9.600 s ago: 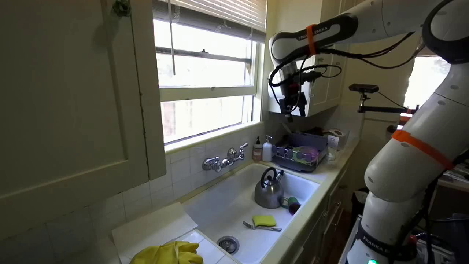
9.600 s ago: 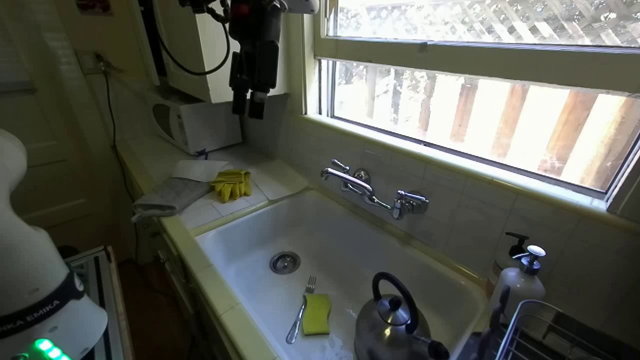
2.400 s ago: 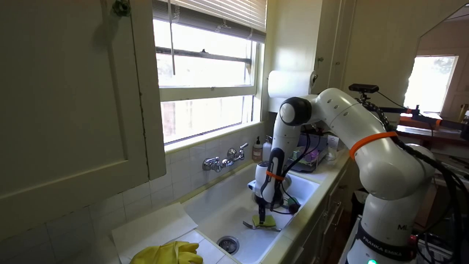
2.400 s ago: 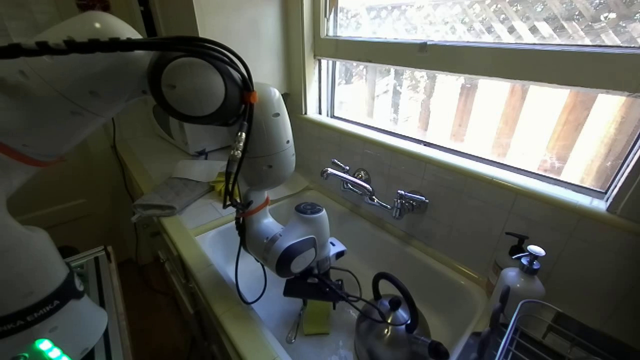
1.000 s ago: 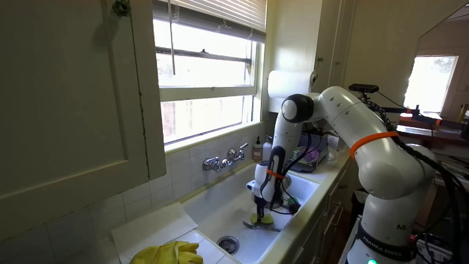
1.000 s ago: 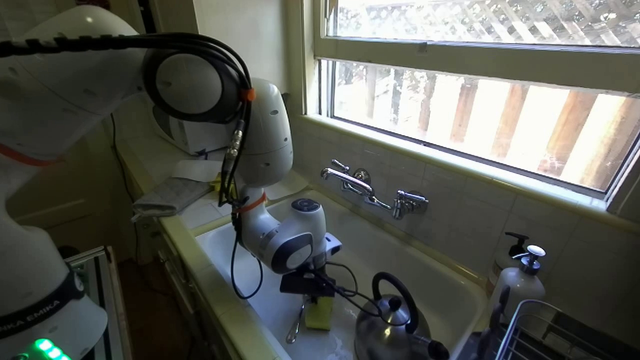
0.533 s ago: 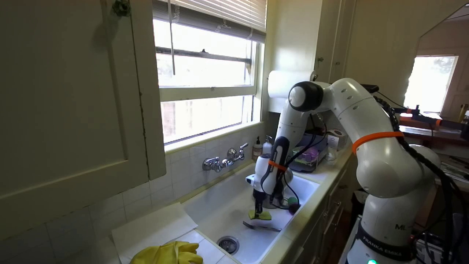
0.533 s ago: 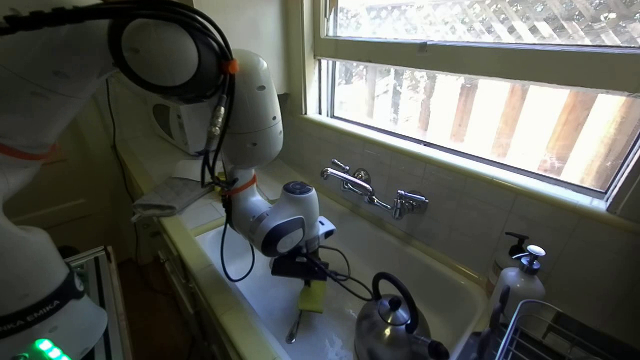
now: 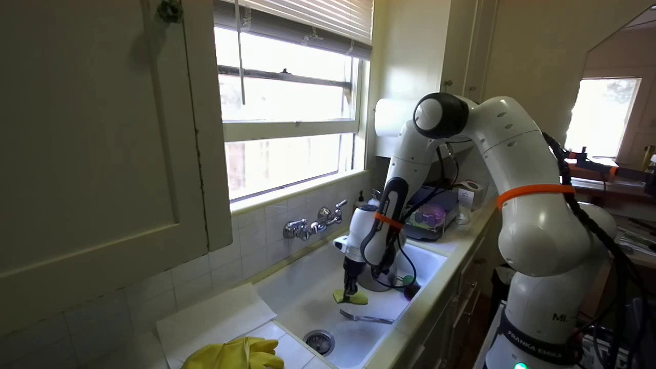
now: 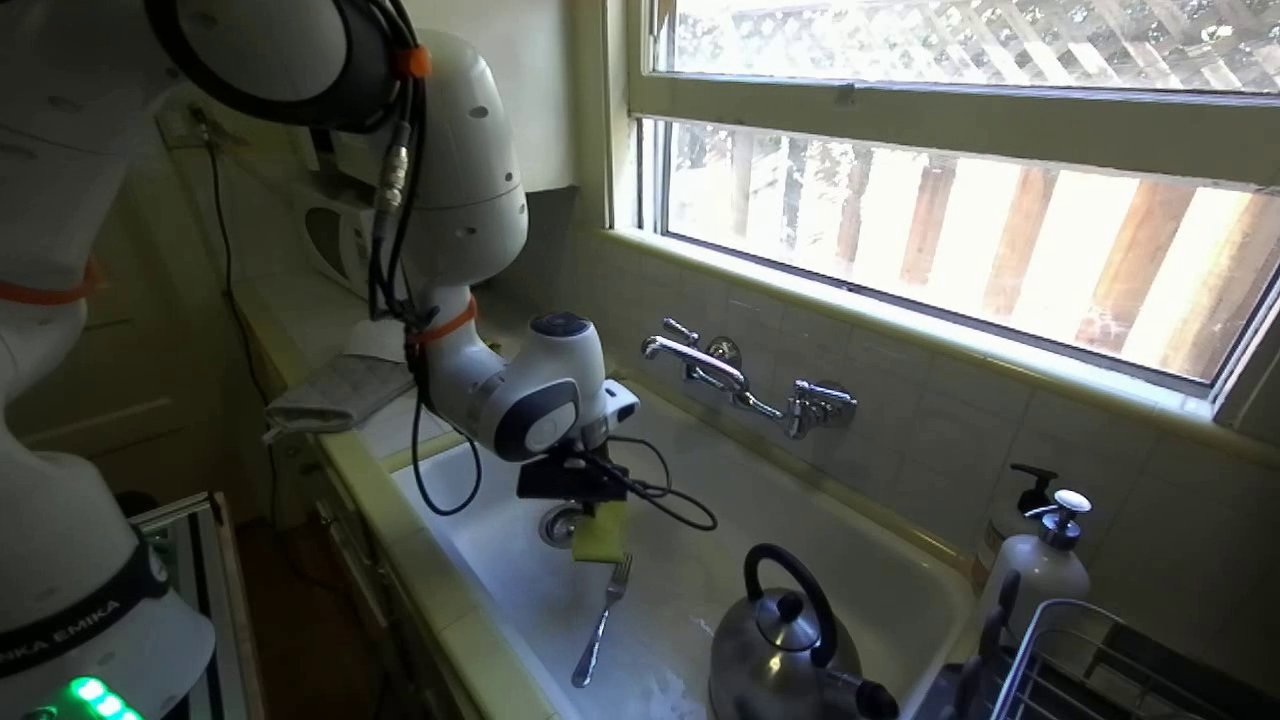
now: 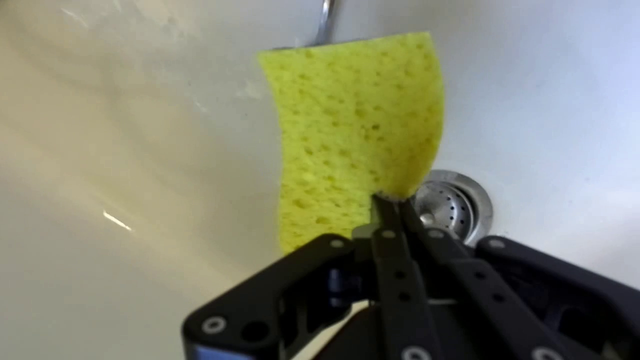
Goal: Use the sponge to clean the sides of the sink
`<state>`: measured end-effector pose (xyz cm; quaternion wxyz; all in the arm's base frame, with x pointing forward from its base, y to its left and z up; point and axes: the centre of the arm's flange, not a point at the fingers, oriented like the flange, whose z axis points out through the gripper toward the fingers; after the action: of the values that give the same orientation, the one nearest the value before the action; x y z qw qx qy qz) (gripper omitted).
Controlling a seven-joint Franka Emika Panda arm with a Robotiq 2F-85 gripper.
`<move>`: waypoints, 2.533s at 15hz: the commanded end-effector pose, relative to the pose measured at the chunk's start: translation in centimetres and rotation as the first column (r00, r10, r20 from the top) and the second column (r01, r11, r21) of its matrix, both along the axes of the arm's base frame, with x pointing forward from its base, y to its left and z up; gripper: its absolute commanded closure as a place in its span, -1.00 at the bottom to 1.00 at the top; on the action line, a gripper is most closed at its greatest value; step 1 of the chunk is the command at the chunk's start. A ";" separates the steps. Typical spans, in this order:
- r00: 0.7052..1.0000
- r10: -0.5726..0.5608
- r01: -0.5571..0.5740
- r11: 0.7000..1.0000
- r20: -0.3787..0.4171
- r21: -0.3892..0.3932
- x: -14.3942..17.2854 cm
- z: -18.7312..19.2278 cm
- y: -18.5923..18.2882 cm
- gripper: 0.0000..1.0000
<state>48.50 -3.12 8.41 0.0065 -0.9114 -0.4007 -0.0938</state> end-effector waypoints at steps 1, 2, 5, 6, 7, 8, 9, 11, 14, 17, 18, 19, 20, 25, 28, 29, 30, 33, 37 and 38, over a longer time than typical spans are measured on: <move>0.998 0.052 -0.052 0.999 0.027 0.011 -1.8 2.8 3.8 0.98; 0.997 0.068 -0.069 0.998 0.037 0.012 -1.9 3.1 5.2 0.98; 0.991 0.117 -0.118 0.993 0.061 0.007 -2.5 4.6 9.3 0.98; 0.987 0.142 -0.143 0.990 0.074 0.010 -2.5 5.0 10.5 0.98; 0.983 0.164 -0.166 0.986 0.086 0.011 -2.7 5.3 12.0 0.98; 0.976 0.193 -0.195 0.981 0.100 0.015 -2.9 5.6 13.3 0.98; 0.971 0.211 -0.215 0.976 0.113 0.019 -3.1 5.7 14.6 0.98; 0.960 0.246 -0.252 0.967 0.136 0.029 -3.8 5.9 17.0 0.98; 0.944 0.285 -0.297 0.954 0.164 0.052 -5.1 5.4 19.6 0.98; 0.933 0.319 -0.332 0.941 0.168 0.058 -6.9 4.7 21.4 0.98; 0.928 0.334 -0.348 0.935 0.165 0.065 -7.5 4.5 21.7 0.98; 0.924 0.347 -0.360 0.930 0.158 0.066 -8.1 4.3 21.9 0.98; 0.921 0.360 -0.373 0.925 0.149 0.069 -8.8 4.2 22.1 0.98; 0.898 0.424 -0.433 0.898 0.117 0.077 -11.4 4.3 22.1 0.98; 0.867 0.488 -0.497 0.864 0.102 0.085 -12.7 4.7 22.3 0.98; 0.854 0.511 -0.519 0.851 0.098 0.081 -13.2 4.8 22.4 0.98; 0.840 0.535 -0.542 0.836 0.094 0.084 -13.6 4.9 22.5 0.98; 0.800 0.596 -0.600 0.795 0.070 0.084 -15.0 5.1 22.8 0.98; 0.788 0.614 -0.615 0.784 0.037 0.086 -15.6 5.0 23.3 0.98; 0.787 0.616 -0.616 0.783 0.029 0.086 -15.6 4.9 23.3 0.98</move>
<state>34.20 20.05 13.51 0.0697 -0.7384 -0.6554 -0.1424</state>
